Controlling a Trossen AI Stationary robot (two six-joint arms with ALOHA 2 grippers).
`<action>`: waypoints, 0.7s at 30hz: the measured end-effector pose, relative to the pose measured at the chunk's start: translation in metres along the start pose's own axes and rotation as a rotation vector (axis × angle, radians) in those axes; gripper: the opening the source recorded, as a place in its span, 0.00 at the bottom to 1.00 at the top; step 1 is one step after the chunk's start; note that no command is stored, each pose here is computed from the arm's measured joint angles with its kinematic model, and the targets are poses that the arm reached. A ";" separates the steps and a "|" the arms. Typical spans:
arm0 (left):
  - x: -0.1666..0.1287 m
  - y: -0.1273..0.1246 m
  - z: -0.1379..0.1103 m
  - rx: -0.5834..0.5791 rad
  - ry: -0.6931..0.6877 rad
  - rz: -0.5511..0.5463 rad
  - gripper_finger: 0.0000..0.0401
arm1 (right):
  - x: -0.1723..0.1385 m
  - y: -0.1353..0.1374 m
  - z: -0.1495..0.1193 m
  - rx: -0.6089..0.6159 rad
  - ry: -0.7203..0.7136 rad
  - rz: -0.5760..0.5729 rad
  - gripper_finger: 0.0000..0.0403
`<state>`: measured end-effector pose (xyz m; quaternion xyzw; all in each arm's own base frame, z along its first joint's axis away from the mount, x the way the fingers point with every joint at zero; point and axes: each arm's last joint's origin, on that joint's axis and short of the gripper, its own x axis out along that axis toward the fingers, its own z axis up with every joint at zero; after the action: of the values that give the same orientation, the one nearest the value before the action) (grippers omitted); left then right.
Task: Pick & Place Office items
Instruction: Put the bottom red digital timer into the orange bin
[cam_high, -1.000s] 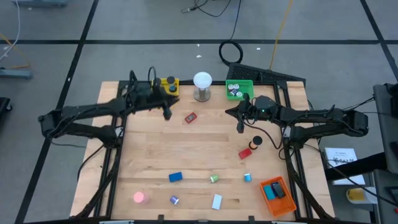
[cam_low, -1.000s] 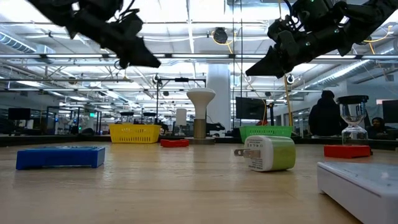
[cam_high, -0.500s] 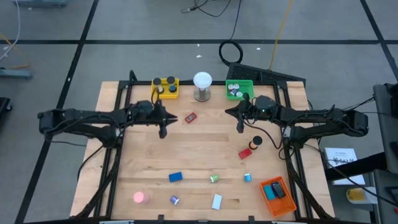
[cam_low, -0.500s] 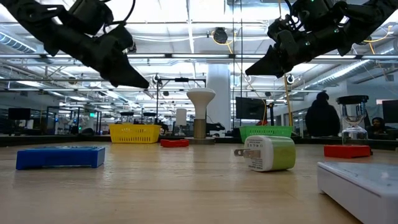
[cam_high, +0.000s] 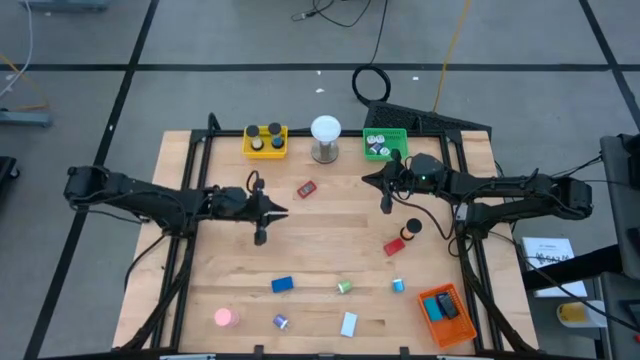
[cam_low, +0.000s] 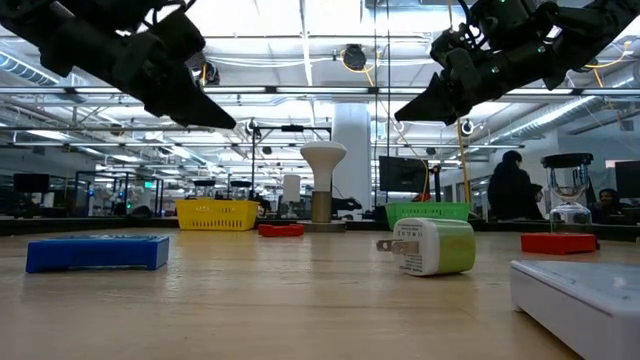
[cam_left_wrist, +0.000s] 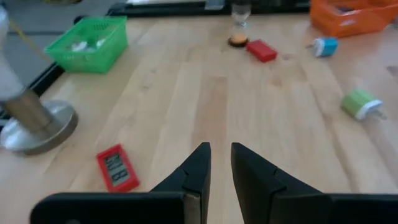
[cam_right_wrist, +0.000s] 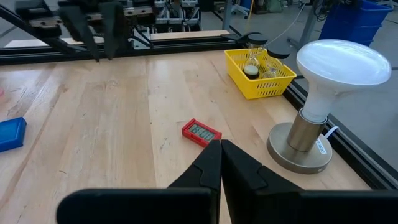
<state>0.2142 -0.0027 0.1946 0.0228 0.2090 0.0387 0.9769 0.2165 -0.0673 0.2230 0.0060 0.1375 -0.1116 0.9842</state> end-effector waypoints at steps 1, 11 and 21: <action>0.000 -0.003 0.000 0.005 -0.003 -0.010 0.16 | 0.000 0.000 0.000 0.000 0.000 0.000 0.00; -0.003 -0.019 0.000 0.038 0.000 -0.077 0.16 | 0.000 0.000 0.000 0.000 0.000 0.000 0.00; -0.008 -0.028 -0.032 -0.006 -0.101 -0.095 0.16 | 0.000 0.000 0.000 0.000 0.000 0.000 0.00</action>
<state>0.1956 -0.0305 0.1674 0.0118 0.1602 -0.0080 0.9870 0.2165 -0.0673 0.2230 0.0061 0.1376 -0.1116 0.9842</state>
